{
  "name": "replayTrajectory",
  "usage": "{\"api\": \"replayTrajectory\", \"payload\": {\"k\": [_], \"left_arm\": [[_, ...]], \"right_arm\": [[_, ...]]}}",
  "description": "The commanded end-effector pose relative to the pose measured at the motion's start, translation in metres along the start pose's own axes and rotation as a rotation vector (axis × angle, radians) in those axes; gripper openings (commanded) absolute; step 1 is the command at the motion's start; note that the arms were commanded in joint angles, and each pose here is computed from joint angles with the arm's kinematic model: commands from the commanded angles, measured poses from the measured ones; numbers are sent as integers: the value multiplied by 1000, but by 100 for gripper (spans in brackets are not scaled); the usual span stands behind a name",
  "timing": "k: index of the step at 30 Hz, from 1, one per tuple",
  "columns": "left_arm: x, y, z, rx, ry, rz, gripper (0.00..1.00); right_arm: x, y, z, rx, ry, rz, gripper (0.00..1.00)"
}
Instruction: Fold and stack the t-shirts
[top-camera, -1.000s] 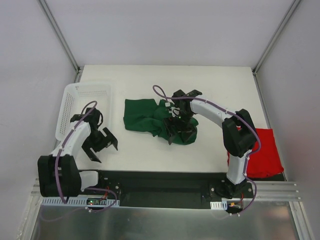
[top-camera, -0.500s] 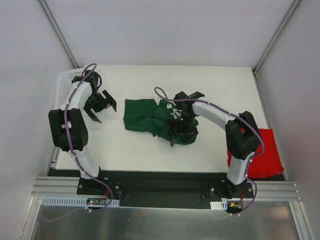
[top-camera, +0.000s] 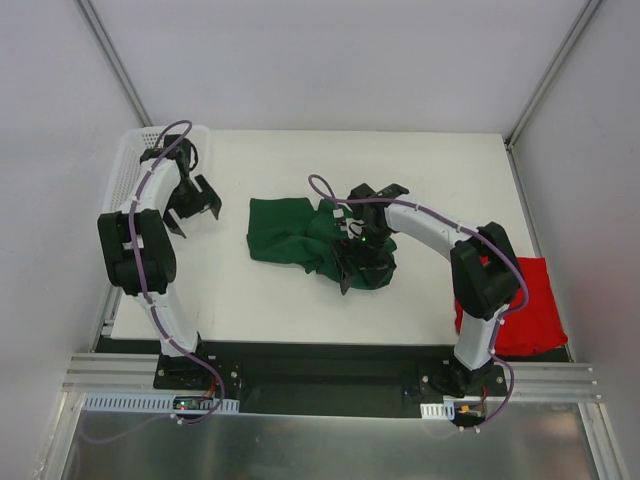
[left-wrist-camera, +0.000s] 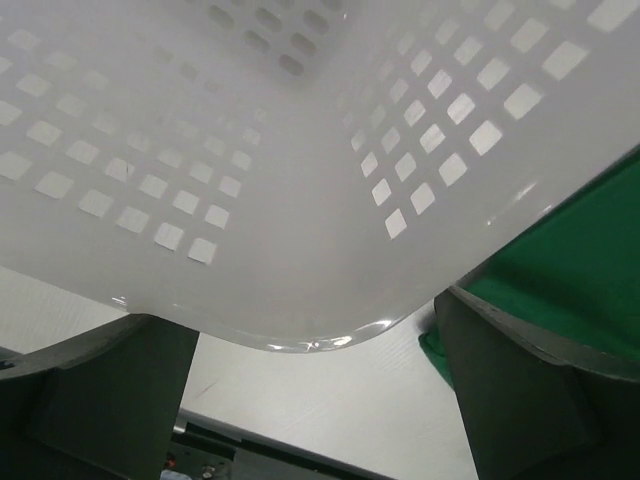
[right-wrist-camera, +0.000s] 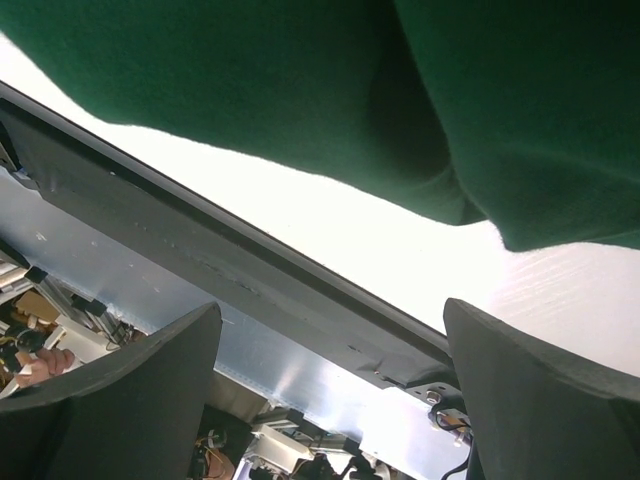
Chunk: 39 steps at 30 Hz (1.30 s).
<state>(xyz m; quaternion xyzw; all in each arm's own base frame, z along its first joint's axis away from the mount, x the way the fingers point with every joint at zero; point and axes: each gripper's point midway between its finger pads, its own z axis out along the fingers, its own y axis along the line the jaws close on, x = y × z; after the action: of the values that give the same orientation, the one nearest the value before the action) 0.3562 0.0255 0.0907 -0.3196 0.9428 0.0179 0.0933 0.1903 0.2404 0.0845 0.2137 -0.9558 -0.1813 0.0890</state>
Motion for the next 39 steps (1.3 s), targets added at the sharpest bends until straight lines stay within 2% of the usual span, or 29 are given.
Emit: {"api": "replayTrajectory", "payload": {"k": [1,4,11,14,17,19,20,24,26,30,32,39], "left_arm": [[-36,-2,12,16,-45,-12,99],[-50,-11,21,43,-35,-21,100],[-83,-26,26,73,-100,15,99],[-94,-30,14,92,-149,15,99],[-99,-32,-24,141,-230,1,99],[-88,-27,-38,147,-238,-2,99],[-82,-19,-68,143,-299,-15,99],[-16,-2,-79,153,-248,-28,99],[3,10,-69,126,-216,-18,99],[-3,26,-38,23,-164,40,99],[-9,22,-26,9,-122,49,99],[-40,-1,-7,12,-93,46,99]], "right_arm": [[2,11,-11,-37,-14,-31,96],[5,10,-17,-28,-14,-44,96],[12,9,-23,-11,-25,-58,96],[13,5,-24,3,-27,-57,96],[13,4,-22,2,-20,-53,96],[12,5,-21,0,-24,-55,96],[11,5,-20,0,-25,-52,96],[7,8,-18,-16,-32,-43,96],[6,9,-18,-24,-36,-38,96],[4,12,-17,-33,-41,-32,96],[5,13,-19,-36,-43,-27,96],[12,12,-25,-22,-66,-30,96]]}}
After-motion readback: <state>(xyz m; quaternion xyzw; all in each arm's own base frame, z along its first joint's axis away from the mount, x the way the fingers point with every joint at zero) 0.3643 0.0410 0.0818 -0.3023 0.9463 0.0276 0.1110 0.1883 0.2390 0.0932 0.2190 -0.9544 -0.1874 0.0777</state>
